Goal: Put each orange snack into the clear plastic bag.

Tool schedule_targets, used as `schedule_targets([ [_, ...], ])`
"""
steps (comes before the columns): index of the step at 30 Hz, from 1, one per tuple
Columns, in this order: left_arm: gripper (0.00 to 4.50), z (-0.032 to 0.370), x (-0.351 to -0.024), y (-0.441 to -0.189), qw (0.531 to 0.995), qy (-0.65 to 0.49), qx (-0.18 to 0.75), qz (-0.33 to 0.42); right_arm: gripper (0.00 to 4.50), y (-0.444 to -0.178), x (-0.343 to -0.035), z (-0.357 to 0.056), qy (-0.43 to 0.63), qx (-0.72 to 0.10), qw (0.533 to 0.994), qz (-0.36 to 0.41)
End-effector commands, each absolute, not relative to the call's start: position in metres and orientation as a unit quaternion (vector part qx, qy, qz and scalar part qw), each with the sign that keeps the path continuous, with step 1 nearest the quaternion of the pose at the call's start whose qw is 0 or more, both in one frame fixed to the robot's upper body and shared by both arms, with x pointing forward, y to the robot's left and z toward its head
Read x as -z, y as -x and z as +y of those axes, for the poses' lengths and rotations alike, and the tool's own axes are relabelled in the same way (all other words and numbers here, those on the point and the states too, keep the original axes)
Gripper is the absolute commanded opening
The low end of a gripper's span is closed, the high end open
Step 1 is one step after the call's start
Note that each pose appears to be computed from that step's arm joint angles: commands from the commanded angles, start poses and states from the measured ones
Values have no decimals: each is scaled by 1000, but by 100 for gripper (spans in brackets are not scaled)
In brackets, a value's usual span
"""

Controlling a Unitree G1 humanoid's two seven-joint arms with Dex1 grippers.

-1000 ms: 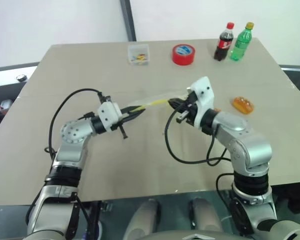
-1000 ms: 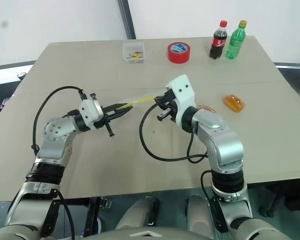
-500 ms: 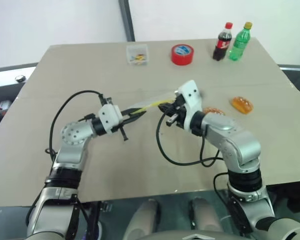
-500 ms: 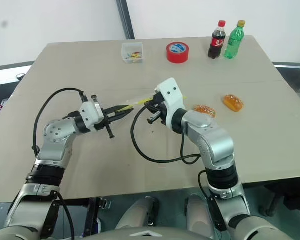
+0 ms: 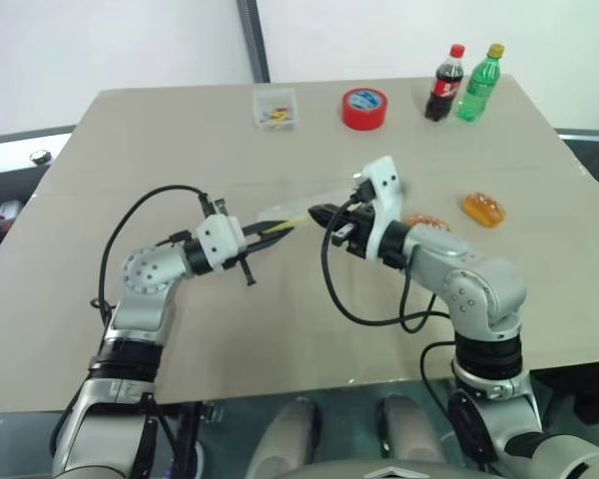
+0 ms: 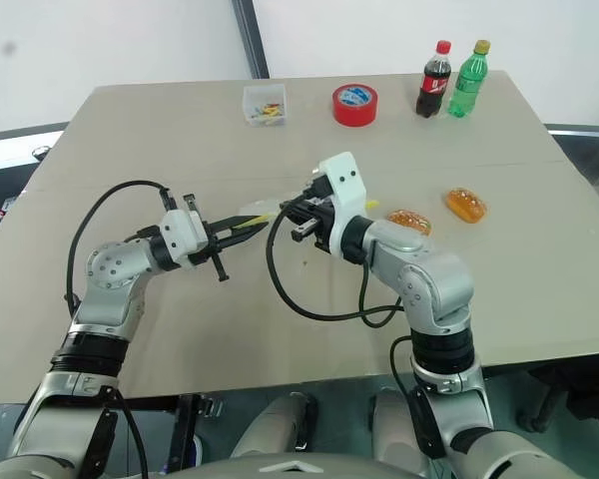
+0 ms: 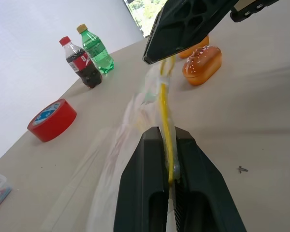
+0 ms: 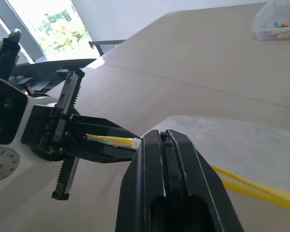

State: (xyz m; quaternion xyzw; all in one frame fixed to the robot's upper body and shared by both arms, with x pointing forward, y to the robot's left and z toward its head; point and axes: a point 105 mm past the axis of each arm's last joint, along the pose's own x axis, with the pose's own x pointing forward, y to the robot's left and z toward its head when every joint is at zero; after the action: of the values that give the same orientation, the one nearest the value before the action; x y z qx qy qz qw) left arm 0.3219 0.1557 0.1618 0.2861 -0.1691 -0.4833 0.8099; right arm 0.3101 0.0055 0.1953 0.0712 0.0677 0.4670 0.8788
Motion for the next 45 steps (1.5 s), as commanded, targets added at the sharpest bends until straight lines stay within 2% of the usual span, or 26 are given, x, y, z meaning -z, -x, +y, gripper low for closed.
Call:
schedule_targets([
  [1, 0, 151, -174, -319, 803, -294, 482, -193, 7, -308, -205, 6, -58, -468, 880, 47],
  [19, 0, 150, -177, -322, 811, -285, 475, -186, 7, -300, -206, -3, -45, -474, 878, 43],
  [33, 0, 145, -178, -317, 804, -286, 484, -193, 7, -316, -197, -7, -59, -442, 893, 58],
  [38, 0, 141, -172, -310, 790, -290, 508, -185, 7, -335, -194, -10, -191, -389, 898, 78],
  [40, 0, 141, -170, -308, 787, -291, 513, -181, 7, -347, -184, -16, -198, -349, 912, 87],
  [41, 0, 142, -169, -308, 787, -291, 514, -180, 7, -355, -180, -22, -164, -322, 930, 74],
  [43, 0, 143, -169, -308, 788, -293, 512, -177, 7, -366, -173, -34, 23, -275, 961, 21],
  [45, 0, 145, -169, -310, 791, -292, 509, -176, 7, -364, -171, -33, 201, -283, 936, -52],
])
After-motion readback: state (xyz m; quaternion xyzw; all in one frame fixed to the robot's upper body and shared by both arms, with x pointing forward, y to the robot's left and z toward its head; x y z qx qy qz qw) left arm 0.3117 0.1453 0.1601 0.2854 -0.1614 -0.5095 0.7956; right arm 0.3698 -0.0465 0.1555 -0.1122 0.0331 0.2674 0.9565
